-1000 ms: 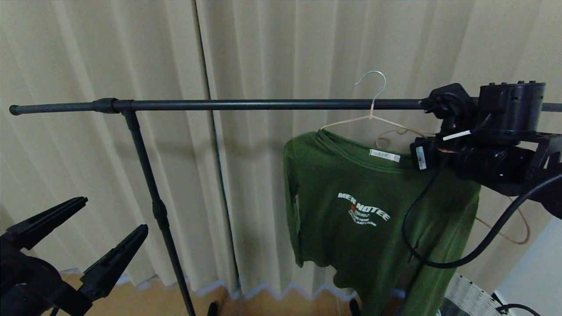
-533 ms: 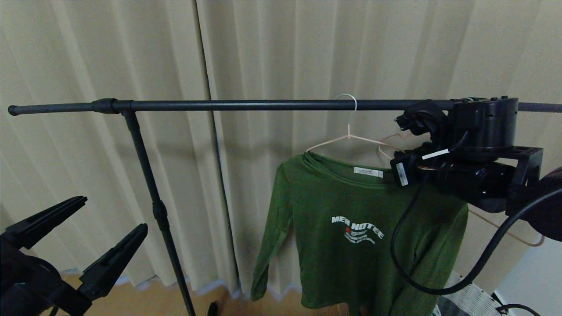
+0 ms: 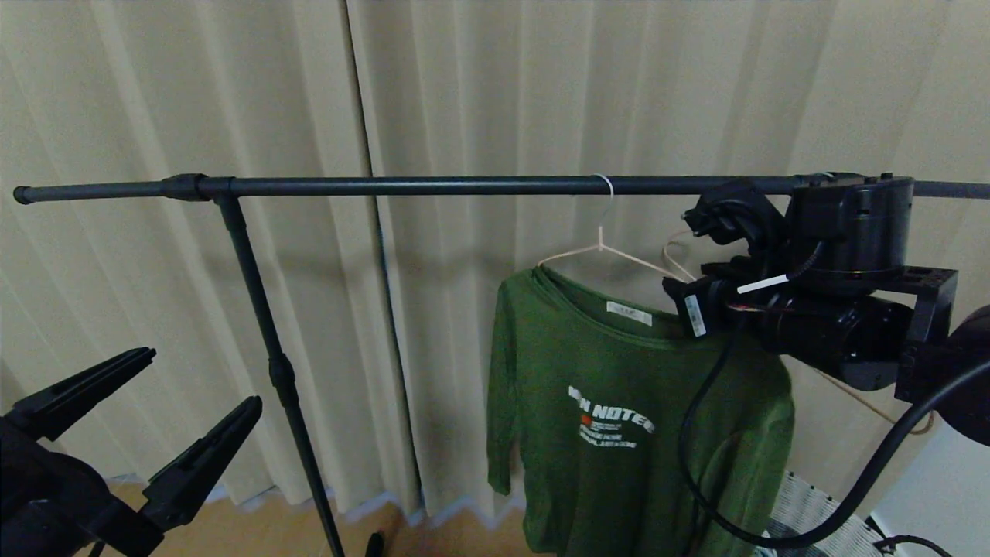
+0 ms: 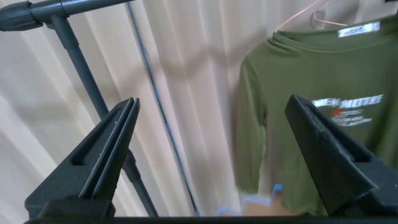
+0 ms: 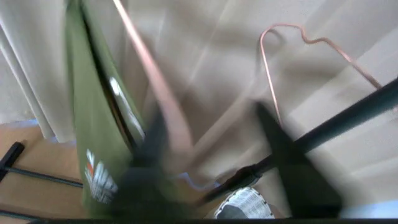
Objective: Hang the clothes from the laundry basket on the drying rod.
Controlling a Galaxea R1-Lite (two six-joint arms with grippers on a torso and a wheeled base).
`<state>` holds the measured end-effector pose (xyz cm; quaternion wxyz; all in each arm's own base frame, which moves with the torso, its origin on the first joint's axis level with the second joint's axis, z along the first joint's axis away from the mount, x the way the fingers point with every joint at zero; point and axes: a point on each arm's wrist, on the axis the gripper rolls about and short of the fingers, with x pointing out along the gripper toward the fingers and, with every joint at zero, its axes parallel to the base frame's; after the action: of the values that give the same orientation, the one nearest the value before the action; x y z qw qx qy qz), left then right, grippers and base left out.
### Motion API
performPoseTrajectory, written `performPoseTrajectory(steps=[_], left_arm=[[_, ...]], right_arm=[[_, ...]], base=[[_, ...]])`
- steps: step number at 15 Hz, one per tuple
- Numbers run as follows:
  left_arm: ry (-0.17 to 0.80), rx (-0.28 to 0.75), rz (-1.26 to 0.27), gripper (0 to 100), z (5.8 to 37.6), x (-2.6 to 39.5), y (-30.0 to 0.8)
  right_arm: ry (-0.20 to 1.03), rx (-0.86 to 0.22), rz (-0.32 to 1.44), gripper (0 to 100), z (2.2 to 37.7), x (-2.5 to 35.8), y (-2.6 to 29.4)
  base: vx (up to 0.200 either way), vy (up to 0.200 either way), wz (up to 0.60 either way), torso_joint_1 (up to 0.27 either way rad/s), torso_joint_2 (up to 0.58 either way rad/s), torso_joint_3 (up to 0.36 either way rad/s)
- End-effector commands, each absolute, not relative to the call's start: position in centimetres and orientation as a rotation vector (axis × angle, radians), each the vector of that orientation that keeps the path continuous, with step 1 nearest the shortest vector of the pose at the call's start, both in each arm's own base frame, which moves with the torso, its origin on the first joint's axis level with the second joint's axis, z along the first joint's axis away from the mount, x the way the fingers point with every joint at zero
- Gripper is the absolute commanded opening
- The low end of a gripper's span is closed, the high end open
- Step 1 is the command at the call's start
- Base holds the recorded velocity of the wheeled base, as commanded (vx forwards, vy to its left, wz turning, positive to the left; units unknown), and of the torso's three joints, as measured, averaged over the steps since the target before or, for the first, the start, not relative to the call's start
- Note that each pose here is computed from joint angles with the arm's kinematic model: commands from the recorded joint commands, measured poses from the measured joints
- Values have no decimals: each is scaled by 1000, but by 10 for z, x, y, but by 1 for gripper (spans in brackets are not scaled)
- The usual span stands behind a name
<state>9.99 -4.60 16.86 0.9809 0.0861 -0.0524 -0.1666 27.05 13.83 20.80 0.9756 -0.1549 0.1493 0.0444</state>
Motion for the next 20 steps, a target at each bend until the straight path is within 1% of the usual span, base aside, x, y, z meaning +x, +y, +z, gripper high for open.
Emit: performPoseTrajectory(steps=[1, 2, 3, 5, 7, 8, 10, 14, 15, 17, 19, 20], left_arm=[[-106, 173, -335, 100, 169, 100, -46], [-107, 173, -333, 100, 169, 100, -46], [-109, 174, -333, 100, 170, 101, -46], [-112, 175, -333, 100, 171, 102, -47], [-108, 176, -316, 100, 171, 102, -45], [-106, 184, -288, 100, 171, 104, -42], [-97, 194, -243, 100, 169, 105, -37], [-84, 194, -237, 100, 166, 104, -36], [-66, 198, -239, 100, 160, 102, -35], [-43, 202, -227, 100, 155, 101, -33], [-44, 197, -176, 100, 157, 104, -28], [-30, 199, -105, 100, 156, 106, -21]], right_arm=[[295, -309, 96, 100, 210, 264, 137], [294, -309, 101, 100, 210, 260, 136], [288, -307, 122, 100, 212, 246, 133], [272, -295, 207, 100, 215, 229, 134], [255, -254, 305, 100, 217, 217, 130], [232, -231, 327, 100, 219, 212, 128], [187, -209, 318, 100, 222, 197, 116], [232, -211, 225, 100, 203, 175, 81], [232, -205, 202, 100, 202, 171, 74], [233, -184, 187, 100, 199, 161, 67], [257, -190, 179, 100, 188, 149, 61], [268, -196, 178, 100, 179, 138, 56]], base=[[0, 0, 0, 0, 0, 0], [0, 0, 0, 0, 0, 0], [0, 0, 0, 0, 0, 0], [0, 0, 0, 0, 0, 0], [0, 0, 0, 0, 0, 0], [0, 0, 0, 0, 0, 0], [0, 0, 0, 0, 0, 0], [0, 0, 0, 0, 0, 0], [0, 0, 0, 0, 0, 0], [0, 0, 0, 0, 0, 0], [0, 0, 0, 0, 0, 0], [0, 0, 0, 0, 0, 0]])
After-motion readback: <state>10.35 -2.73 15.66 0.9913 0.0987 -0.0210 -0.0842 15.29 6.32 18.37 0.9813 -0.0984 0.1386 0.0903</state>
